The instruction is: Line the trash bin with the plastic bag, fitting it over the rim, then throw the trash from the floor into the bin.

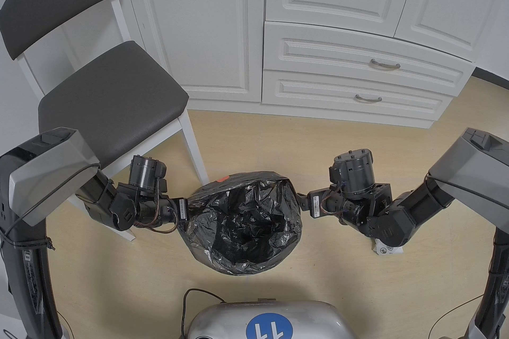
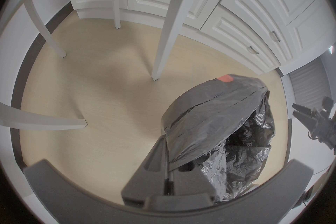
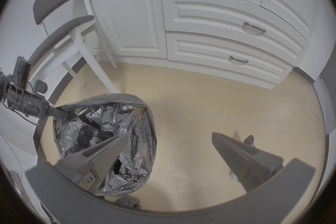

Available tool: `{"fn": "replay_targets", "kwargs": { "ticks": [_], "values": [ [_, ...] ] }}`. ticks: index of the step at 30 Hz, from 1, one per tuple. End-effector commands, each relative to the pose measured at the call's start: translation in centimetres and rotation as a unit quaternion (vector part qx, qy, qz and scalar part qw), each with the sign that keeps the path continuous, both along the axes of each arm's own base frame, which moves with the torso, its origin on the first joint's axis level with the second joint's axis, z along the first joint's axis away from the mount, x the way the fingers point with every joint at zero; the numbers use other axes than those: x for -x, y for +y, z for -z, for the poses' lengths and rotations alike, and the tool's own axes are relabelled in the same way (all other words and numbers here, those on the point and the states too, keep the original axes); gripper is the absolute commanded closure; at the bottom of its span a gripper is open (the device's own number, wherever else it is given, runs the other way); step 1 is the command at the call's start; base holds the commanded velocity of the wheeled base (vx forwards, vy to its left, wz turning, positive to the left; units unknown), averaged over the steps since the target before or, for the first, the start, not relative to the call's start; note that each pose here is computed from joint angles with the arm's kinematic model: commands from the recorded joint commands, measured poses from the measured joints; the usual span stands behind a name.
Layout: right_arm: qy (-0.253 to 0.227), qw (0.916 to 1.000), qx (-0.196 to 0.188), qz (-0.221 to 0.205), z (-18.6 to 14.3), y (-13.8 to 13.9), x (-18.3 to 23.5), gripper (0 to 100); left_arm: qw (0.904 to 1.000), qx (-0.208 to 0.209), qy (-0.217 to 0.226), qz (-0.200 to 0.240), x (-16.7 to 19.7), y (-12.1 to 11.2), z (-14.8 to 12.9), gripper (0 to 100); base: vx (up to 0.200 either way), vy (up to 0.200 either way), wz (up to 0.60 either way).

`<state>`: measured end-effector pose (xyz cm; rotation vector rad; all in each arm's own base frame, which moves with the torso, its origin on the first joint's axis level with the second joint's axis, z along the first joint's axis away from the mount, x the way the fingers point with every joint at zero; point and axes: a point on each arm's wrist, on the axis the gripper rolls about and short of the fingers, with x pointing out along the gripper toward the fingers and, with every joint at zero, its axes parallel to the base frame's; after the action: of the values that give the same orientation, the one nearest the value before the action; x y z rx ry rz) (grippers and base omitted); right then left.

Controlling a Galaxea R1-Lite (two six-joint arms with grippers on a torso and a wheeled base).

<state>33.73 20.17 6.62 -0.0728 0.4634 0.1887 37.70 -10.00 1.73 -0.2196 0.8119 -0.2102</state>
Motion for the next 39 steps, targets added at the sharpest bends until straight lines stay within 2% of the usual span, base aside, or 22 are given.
{"fn": "replay_targets", "kwargs": {
  "ticks": [1,3,7,10,15,18,19,28,34,39],
  "values": [
    [-0.011,0.9997,-0.022,-0.002,-0.2,-0.8,1.8,0,0.9996,0.016,0.016,0.015,0.3,0.9,0.5,100,0.000,0.000,0.00],
    [-0.017,0.9991,-0.038,-0.007,0.3,-0.8,2.3,0,0.9991,0.030,0.015,0.026,0.6,0.8,-0.2,100,0.000,0.000,0.00],
    [-0.017,0.9989,-0.040,-0.020,2.0,0.2,2.8,0,0.9991,0.024,0.021,0.027,0.7,0.7,-0.4,100,0.000,0.000,0.00],
    [-0.019,0.9984,-0.046,-0.026,2.0,0.7,3.0,0,0.9991,0.023,0.018,0.029,0.8,0.6,-0.3,100,0.000,0.000,0.00],
    [-0.004,0.9972,-0.071,-0.023,2.6,1.3,3.5,0,0.9999,0.002,0.005,0.015,1.4,0.6,-0.7,100,0.000,0.000,0.00],
    [0.002,0.9967,-0.079,-0.018,3.0,1.3,3.4,0,0.9999,0.004,-0.004,0.015,2.0,0.7,-1.2,100,0.000,0.000,0.00],
    [0.002,0.9966,-0.081,-0.017,3.2,1.4,3.4,0,0.9998,0.006,-0.005,0.016,2.2,0.8,-1.3,0,0.000,0.000,0.00],
    [-0.009,0.9953,-0.092,-0.029,2.9,1.4,3.5,0,0.9998,0.006,-0.007,0.017,2.1,0.4,-1.6,0,0.000,0.000,0.00],
    [-0.018,0.9952,-0.090,-0.034,1.4,0.9,4.3,0,0.9967,-0.040,0.015,0.069,4.5,0.8,-1.8,0,0.000,0.000,0.00],
    [-0.026,0.9948,-0.092,-0.035,0.7,0.7,4.5,0,0.9959,-0.044,0.013,0.078,5.8,0.9,-2.5,0,0.000,0.000,0.00]
  ]
}}
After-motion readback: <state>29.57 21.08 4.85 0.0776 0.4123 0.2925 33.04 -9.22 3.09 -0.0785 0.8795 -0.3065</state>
